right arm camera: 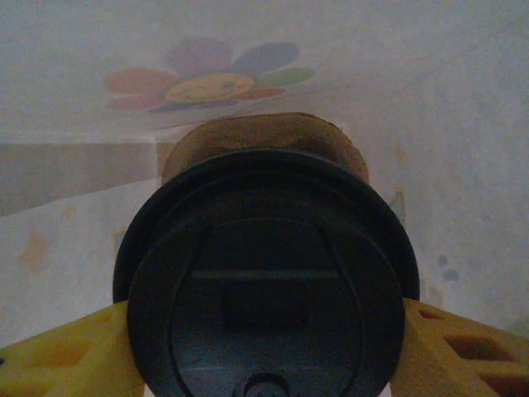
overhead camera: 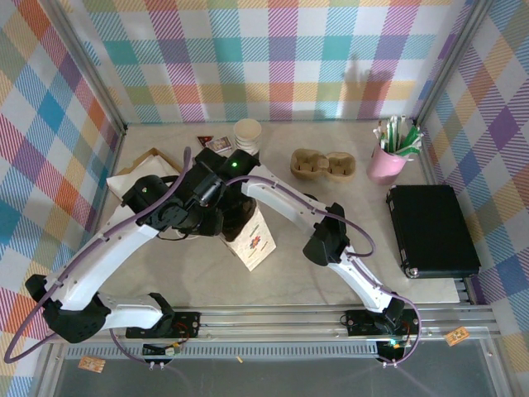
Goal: Pack the takeout coffee
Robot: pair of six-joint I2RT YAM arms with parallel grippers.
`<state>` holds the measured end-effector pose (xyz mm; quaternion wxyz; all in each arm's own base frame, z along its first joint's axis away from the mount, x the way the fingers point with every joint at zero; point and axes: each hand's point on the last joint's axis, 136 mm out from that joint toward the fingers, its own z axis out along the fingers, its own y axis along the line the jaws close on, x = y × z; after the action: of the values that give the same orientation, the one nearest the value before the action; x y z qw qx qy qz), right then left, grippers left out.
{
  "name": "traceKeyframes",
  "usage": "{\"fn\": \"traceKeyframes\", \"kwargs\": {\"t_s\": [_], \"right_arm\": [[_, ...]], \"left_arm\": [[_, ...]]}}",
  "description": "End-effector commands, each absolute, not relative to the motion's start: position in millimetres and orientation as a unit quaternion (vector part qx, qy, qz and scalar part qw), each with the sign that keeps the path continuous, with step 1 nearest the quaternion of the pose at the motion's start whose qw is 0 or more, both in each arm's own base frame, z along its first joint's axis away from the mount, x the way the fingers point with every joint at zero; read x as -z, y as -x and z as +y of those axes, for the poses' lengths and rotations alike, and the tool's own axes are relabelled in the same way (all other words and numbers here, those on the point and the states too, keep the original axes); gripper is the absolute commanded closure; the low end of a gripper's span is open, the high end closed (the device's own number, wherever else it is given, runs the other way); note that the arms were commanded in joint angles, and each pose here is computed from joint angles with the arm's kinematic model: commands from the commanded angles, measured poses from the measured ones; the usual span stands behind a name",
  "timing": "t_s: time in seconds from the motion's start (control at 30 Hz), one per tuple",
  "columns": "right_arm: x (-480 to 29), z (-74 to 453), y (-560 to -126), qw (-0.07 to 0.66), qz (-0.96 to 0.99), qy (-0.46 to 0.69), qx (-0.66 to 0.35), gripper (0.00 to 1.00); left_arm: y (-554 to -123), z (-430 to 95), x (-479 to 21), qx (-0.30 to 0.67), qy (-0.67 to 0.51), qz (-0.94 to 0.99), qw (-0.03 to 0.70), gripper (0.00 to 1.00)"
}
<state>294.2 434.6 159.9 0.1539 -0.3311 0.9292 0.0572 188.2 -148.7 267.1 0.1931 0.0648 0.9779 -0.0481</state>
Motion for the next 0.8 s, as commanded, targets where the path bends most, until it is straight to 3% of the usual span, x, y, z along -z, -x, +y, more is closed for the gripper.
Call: {"fn": "traceKeyframes", "kwargs": {"t_s": [0.0,0.4,0.77], "right_arm": [[-182.1,433.2,-289.5,0.174,0.924,0.334,-0.063,0.43],[-181.0,423.4,-291.5,0.171,0.921,0.347,-0.047,0.42],[-206.8,422.7,-307.1,0.224,0.915,0.332,-0.042,0.44]], "left_arm": [[-191.3,-163.2,-282.6,0.075,-0.097,0.968,0.219,0.53],[-193.9,-164.3,-281.4,0.075,-0.079,0.97,0.219,0.55],[-197.2,-169.9,-281.9,0.075,-0.089,0.97,0.216,0.56]]}}
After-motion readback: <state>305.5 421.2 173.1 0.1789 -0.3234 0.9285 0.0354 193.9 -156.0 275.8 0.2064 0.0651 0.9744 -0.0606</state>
